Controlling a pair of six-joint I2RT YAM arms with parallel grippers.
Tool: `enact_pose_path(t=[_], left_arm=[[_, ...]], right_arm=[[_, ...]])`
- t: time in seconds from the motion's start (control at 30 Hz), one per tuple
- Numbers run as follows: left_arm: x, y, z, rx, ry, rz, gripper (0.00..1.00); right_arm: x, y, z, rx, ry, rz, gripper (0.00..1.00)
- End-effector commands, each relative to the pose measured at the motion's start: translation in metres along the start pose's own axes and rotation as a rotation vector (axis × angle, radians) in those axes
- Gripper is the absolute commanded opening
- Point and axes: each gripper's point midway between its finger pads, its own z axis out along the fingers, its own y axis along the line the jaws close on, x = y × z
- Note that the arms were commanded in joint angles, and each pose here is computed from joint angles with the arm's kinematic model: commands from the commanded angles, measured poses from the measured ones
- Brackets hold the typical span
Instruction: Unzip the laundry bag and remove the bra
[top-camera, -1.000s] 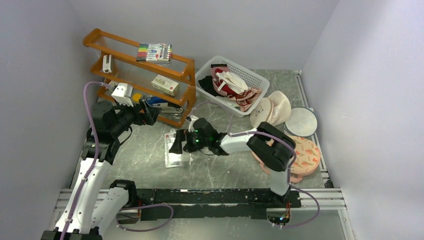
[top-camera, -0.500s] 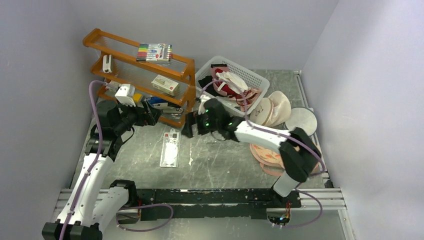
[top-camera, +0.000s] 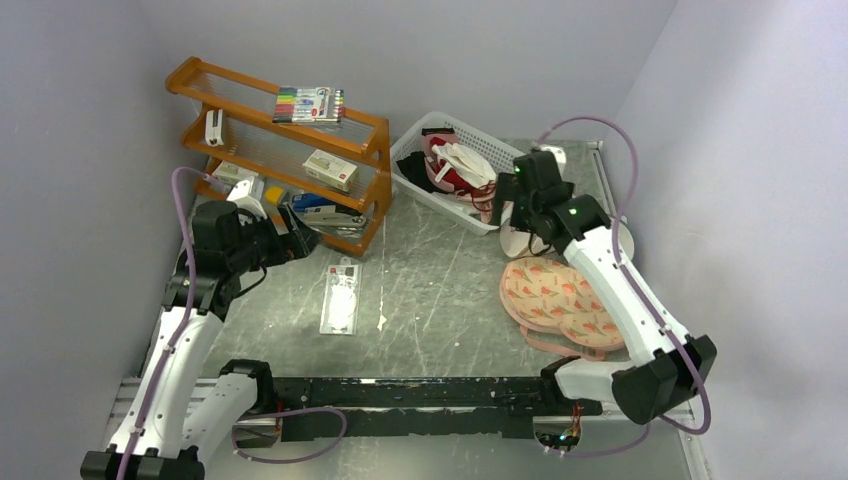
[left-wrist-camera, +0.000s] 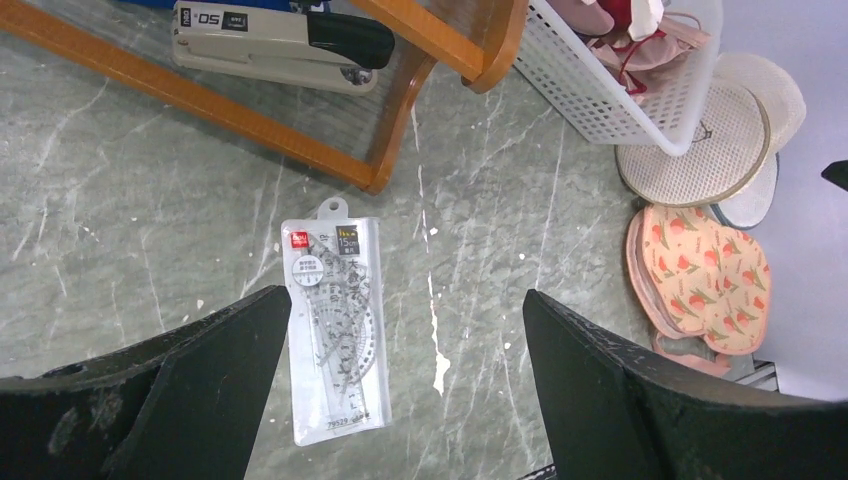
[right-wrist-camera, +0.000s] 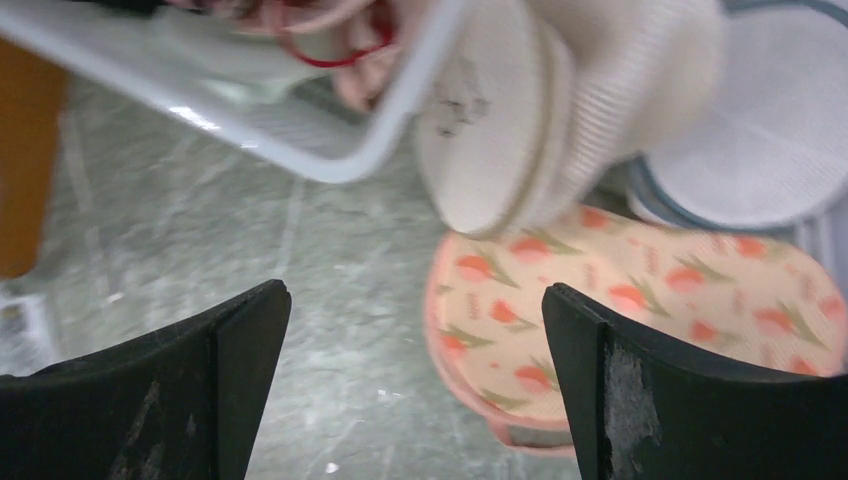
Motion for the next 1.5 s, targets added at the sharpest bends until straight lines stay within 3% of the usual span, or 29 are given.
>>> enact_pose_path(t=[0.0,0.17,0.37,0.53,0.6,0.7,1.0,1.27,1.37,1.4,1.47], left_arm=[[-0.003,-0.01,-0.002,0.051,0.008,0.022,0.98],[-0.009,-0.028,-0.005,0.165,-0.076,0.038,0.98],[-0.021,-0.019,-0.013,0.1,-0.138,0.107,0.98],[-0.007,-0.016,-0.012,0.113,-0.096,0.117,0.98],[-0.001,-0.026,-0.017,0.179,-0.102,0.129,0.98],[-0.001,-0.035,-0.022,0.222,-0.127,0.161,0.98],[-0.001,-0.035,-0.019,0.228,-0.128,0.164,0.98],[-0.001,-0.037,-0.02,0.241,-0.129,0.173,0.98],[-0.002,-0.038,-0.021,0.246,-0.133,0.176,0.98],[-0.002,-0.037,-0.021,0.243,-0.135,0.175,0.98],[-0.003,-0.038,-0.023,0.241,-0.141,0.176,0.98]], right_arm=[[0.028,-0.062,0.007,0.212,0.036,0.063,1.0],[0.034,-0.063,0.038,0.107,-0.034,0.16,0.95],[0.039,-0.053,0.055,0.045,-0.035,0.164,0.83],[0.028,-0.061,0.065,0.109,-0.067,0.189,0.82],[0.025,-0.067,0.067,0.151,-0.085,0.193,0.74],[0.025,-0.073,0.075,0.185,-0.101,0.2,0.72],[0.055,-0.076,0.101,0.22,-0.031,0.217,0.6],[0.055,-0.102,0.087,0.314,-0.131,0.208,0.28],[0.039,-0.105,0.074,0.307,-0.185,0.192,0.13],[0.032,-0.106,0.067,0.302,-0.206,0.187,0.03],[0.016,-0.107,0.051,0.296,-0.248,0.178,0.0]])
